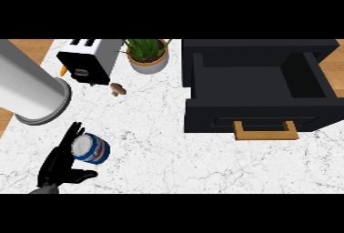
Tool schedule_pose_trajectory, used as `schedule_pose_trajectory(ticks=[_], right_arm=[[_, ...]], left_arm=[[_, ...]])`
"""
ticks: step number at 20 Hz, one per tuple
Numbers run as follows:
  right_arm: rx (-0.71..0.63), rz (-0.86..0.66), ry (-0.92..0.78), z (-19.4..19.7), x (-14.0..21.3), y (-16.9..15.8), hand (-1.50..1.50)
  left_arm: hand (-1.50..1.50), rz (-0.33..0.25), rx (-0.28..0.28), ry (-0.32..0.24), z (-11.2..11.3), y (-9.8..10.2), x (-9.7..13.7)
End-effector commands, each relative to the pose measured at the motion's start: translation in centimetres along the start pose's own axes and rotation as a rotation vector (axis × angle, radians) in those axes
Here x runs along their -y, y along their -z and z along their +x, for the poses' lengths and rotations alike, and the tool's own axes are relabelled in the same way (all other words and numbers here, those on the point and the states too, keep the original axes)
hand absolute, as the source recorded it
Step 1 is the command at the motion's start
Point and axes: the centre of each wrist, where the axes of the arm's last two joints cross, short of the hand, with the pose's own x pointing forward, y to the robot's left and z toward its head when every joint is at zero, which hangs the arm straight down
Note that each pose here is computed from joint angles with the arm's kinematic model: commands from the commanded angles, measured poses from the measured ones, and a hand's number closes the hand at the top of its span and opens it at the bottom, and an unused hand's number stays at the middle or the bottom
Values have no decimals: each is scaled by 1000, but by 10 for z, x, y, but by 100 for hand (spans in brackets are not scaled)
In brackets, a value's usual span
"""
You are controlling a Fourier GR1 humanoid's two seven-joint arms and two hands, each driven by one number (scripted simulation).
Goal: Pick up the can, place it into the drawer and close the drawer
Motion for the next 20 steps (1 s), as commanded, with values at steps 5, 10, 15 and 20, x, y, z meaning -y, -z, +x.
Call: schedule_pose_trajectory(ticks=[5,10,15,20], right_arm=[[0,-28,6,14,-6,-4,-150],[7,1,32,4,-17,-5,-150],[-7,12,42,11,-9,-32,-150],[-6,8,37,12,-13,-14,-150]], left_arm=[[-150,-12,-5,-70,-6,13,16],[150,-75,12,-132,0,32,15],[150,-171,7,-162,0,39,40],[150,-258,55,-183,41,59,47]])
